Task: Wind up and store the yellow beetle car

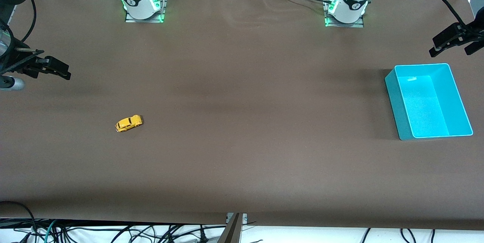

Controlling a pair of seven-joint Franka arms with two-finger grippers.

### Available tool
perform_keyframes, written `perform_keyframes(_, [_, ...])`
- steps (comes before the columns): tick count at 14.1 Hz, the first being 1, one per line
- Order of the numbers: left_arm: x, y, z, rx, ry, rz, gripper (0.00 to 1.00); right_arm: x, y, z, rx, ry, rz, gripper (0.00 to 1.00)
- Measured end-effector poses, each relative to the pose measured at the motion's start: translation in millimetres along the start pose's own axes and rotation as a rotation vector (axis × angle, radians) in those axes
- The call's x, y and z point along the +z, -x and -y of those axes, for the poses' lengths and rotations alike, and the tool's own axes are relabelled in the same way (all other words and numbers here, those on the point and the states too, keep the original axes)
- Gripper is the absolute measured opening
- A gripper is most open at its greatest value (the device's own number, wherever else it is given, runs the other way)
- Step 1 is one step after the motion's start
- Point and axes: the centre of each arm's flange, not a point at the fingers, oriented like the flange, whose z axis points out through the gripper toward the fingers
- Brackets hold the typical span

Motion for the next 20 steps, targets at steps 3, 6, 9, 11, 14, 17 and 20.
perform_keyframes(3, [0.2,-0.1,-0.5,0.001,0.000,0.000,1.00,0.0,0.0,0.0,0.000,0.000,0.000,0.99])
perform_keyframes(6, [0.3,-0.1,-0.6,0.001,0.000,0.001,1.00,0.0,0.0,0.0,0.000,0.000,0.000,0.99])
perform_keyframes(9, [0.3,-0.1,-0.6,0.001,0.000,0.001,1.00,0.0,0.0,-0.1,0.000,0.000,0.000,0.99])
perform_keyframes(11, [0.3,-0.1,-0.6,0.001,0.000,0.001,1.00,0.0,0.0,-0.2,0.000,0.000,0.000,0.99])
perform_keyframes(14, [1.2,0.1,-0.6,0.001,-0.001,0.006,1.00,5.6,-2.1,2.4,-0.004,0.001,0.011,0.99])
perform_keyframes(17, [3.2,-1.0,-1.4,0.002,-0.001,0.010,1.00,33.1,-13.2,13.9,-0.020,0.008,0.059,0.99])
perform_keyframes(20, [6.3,-2.8,-1.5,0.002,-0.002,0.015,1.00,50.3,-14.0,24.8,-0.054,0.015,0.115,0.99])
